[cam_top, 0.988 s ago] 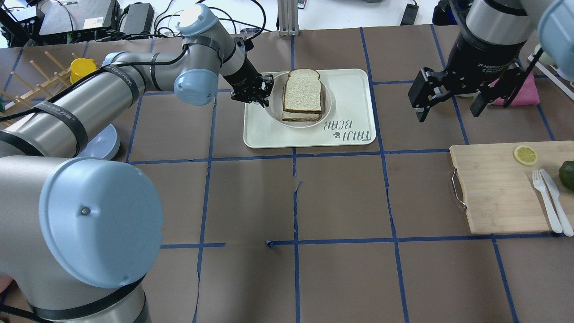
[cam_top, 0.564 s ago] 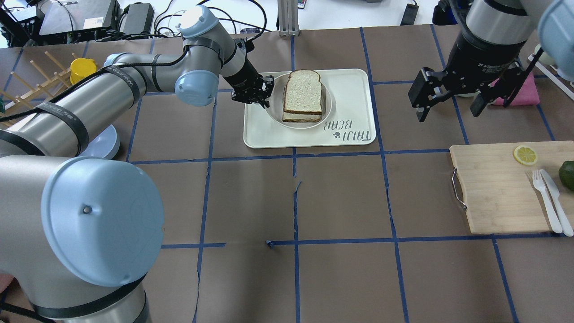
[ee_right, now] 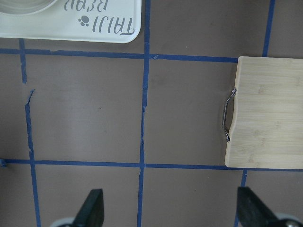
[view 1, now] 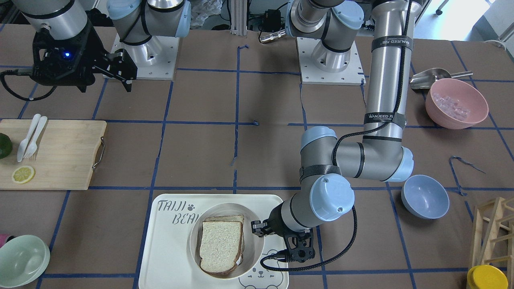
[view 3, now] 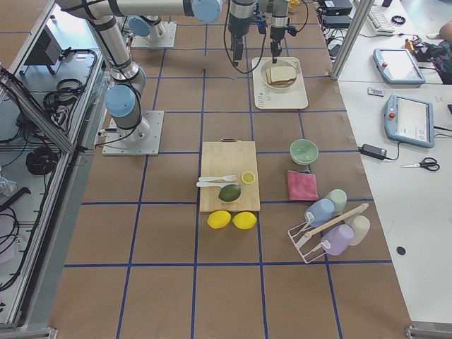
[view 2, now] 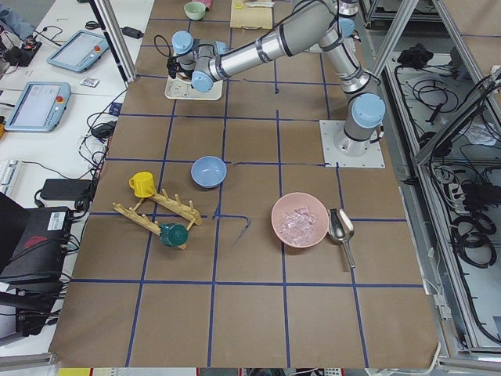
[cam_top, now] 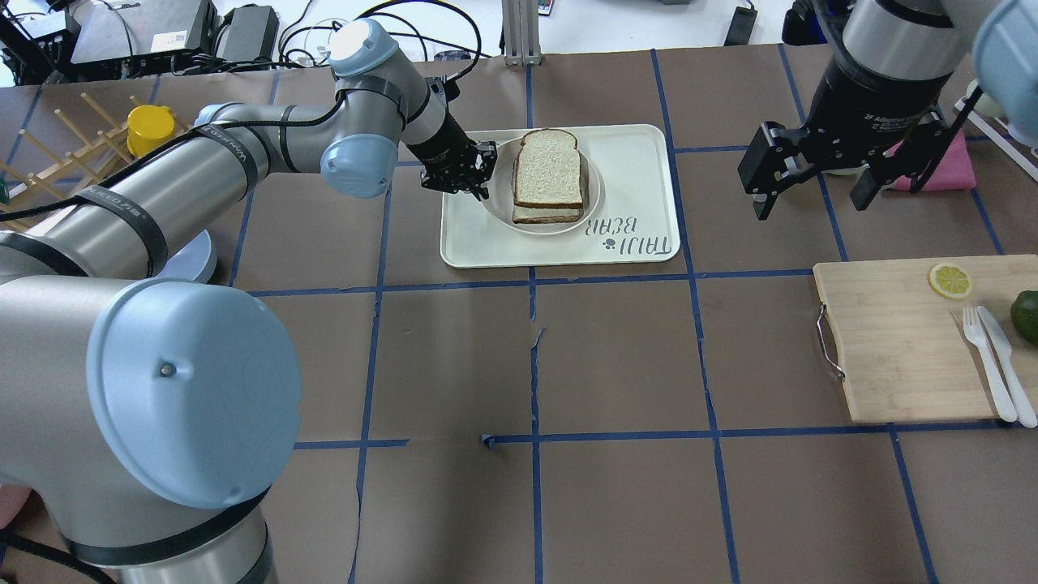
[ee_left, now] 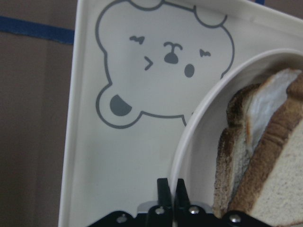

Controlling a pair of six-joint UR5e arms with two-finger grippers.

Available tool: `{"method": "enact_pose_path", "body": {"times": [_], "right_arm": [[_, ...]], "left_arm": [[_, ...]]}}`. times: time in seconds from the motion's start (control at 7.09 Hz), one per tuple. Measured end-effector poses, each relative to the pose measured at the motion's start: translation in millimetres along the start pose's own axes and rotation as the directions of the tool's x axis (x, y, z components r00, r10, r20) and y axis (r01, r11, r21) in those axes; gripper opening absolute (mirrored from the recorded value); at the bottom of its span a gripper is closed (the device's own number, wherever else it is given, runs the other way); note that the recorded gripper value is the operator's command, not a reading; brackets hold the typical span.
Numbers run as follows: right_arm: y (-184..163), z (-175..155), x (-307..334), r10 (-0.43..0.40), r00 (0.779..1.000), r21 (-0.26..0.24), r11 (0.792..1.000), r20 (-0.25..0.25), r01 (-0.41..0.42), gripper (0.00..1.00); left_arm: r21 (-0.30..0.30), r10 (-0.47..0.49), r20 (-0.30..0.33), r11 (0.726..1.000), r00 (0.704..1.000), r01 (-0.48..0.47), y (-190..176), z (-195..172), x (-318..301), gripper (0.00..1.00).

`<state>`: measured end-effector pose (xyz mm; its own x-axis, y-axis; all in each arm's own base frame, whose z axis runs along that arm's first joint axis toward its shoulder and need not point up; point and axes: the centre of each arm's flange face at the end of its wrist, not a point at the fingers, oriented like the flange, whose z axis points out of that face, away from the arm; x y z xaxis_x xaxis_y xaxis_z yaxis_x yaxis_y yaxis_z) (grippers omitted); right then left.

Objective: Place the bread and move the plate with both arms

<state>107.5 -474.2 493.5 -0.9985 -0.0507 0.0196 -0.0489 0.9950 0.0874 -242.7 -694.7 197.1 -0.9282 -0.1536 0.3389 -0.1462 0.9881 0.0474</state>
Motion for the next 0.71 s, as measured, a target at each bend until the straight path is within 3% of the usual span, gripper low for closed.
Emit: {"method": "enact_pose_path", "body": {"times": [0.14,0.42,0.71], "right_arm": [[-0.2,0.1,-0.2,0.001,1.000,0.000,1.000,0.002,-0.001,1.00],[-0.1,0.2,-0.5,-0.001,1.000,0.000,1.000,0.005,0.001,1.00],[0.6,0.9,-0.8,0.000,1.000,-0.004,1.000,0.007,0.000,1.00]], "left_arm": [[-0.003,-0.011,0.000,1.000,1.000,0.011,0.0,2.4,-0.4,0.99],[0.004,-0.022,-0.002,1.000,1.000,0.022,-0.3,0.1,1.5,1.00],[0.041,0.010,-0.010,0.999,1.000,-0.009,7.5,-30.4,22.6,1.00]]}}
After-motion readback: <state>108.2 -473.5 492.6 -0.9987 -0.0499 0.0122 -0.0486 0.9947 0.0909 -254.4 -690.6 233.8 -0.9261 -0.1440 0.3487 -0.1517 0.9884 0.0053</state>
